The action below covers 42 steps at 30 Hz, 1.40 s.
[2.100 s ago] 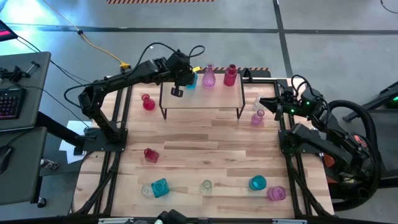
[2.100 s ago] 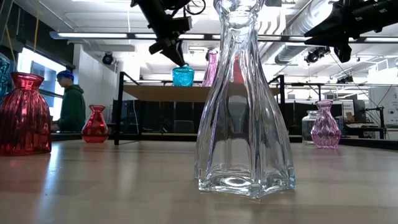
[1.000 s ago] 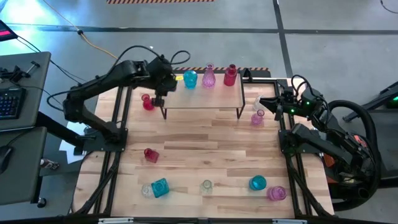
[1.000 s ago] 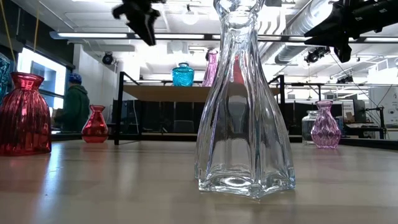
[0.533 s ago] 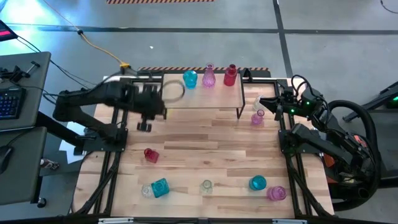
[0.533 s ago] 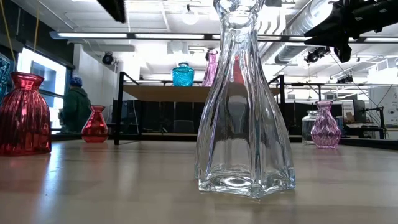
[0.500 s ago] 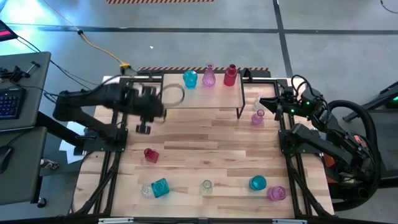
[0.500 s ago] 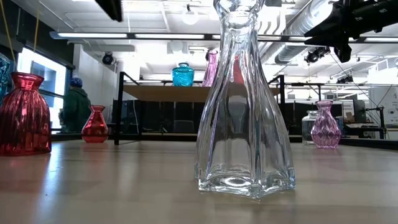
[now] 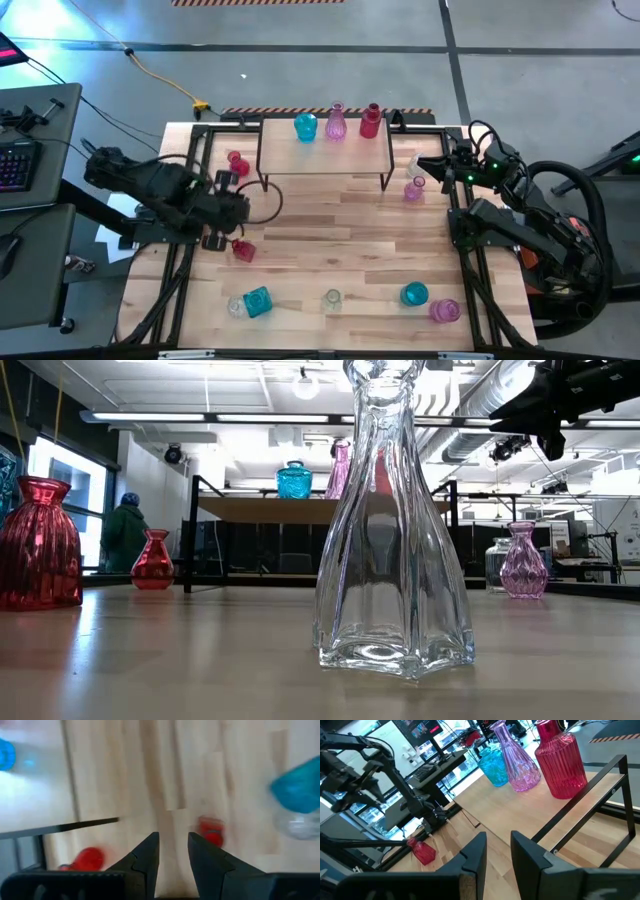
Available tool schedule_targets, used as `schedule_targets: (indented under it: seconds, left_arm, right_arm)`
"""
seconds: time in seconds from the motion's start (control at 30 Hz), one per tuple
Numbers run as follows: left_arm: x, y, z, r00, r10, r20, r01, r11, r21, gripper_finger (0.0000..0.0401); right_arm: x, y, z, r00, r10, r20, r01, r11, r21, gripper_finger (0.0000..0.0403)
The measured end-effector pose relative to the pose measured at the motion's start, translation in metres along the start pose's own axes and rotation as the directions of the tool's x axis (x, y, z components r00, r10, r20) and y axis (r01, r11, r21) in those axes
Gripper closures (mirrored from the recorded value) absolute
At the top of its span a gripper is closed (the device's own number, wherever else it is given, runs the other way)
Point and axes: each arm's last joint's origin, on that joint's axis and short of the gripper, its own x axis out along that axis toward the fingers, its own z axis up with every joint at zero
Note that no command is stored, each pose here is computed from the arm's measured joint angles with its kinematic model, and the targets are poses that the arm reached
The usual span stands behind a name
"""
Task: Sort vases onto shelf
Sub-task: Put the bottom right transparent flower vase on the shelf
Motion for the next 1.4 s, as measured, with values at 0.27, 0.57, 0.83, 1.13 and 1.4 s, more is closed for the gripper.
schedule_targets:
  seconds: [0.27,0.57,0.83,1.13,1.4]
  left_arm:
    - [-0.018,-0.016,-0.008,0.991,-0.067,0.115,0.074,0.995,-0.061,0.0309]
    - [-0.025,-0.018,-0.002,0.965,-0.055,0.257,0.101,0.981,-0.168,0.0309]
    - [-0.027,-0.013,0.009,0.935,-0.018,0.354,0.113,0.961,-0.25,0.0309]
    - [-0.023,-0.001,0.011,0.934,0.082,0.347,0.069,0.913,-0.402,0.0309]
    - [-0.022,0.005,0.012,0.933,0.116,0.34,0.06,0.882,-0.467,0.0309]
  right_arm:
    - [0.0,0.0,0.0,1.0,0.0,0.0,0.0,1.0,0.0,0.0334]
    - [0.0,0.0,0.0,1.0,0.0,0.0,0.0,1.0,-0.001,0.0334]
    - [0.0,-0.001,0.001,0.999,-0.039,0.019,0.036,0.991,0.132,0.0334]
    - [0.0,-0.005,0.003,0.981,-0.171,0.093,0.14,0.951,0.276,0.0334]
    - [0.002,0.001,0.005,0.999,-0.005,0.05,-0.017,0.899,0.438,0.0334]
